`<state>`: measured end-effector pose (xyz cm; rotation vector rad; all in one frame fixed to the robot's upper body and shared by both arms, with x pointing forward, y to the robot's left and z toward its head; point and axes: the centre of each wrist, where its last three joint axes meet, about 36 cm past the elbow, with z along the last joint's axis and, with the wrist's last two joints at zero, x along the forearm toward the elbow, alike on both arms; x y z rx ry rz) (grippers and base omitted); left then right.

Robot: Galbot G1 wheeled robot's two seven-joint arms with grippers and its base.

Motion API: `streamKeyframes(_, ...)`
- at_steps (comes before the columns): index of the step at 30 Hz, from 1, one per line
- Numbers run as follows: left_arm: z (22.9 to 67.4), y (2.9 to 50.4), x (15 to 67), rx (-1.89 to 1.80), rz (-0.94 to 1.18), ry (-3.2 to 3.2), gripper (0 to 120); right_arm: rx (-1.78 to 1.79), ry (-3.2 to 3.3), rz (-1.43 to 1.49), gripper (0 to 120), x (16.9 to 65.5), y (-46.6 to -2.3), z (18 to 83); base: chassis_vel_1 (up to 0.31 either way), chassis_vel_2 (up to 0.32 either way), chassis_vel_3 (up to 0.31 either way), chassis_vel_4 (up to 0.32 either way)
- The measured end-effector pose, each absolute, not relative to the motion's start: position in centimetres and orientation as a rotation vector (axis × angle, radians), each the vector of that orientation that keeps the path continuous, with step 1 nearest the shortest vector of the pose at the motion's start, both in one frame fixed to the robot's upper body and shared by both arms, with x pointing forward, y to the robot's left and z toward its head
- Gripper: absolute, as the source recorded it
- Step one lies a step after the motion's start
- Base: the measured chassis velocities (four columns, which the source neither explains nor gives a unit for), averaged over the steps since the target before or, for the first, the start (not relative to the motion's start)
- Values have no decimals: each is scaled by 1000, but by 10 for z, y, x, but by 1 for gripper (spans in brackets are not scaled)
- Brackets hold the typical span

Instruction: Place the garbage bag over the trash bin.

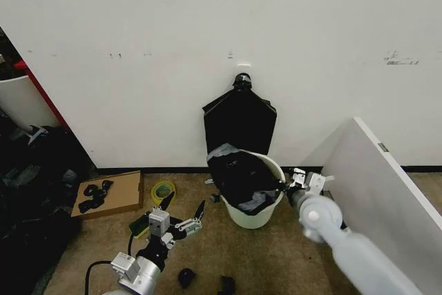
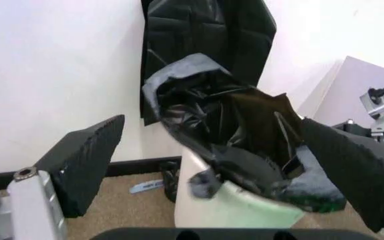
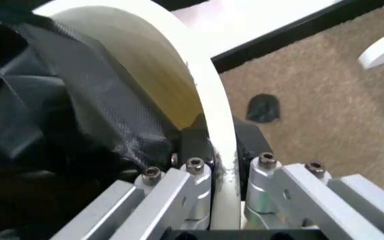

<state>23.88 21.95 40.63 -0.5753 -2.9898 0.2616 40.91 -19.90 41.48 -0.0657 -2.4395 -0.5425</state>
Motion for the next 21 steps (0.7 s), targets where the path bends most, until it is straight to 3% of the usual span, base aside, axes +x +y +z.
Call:
streamKeyframes(6,404,221,236,-564,263,-2980,100,-139,-2428,-579,3,391,-171,392,0,0,0,0)
streamKeyframes(21,401,219,234,-546,261,-2964,100,-202,-2370,-557,5,387,-161,372,0,0,0,0)
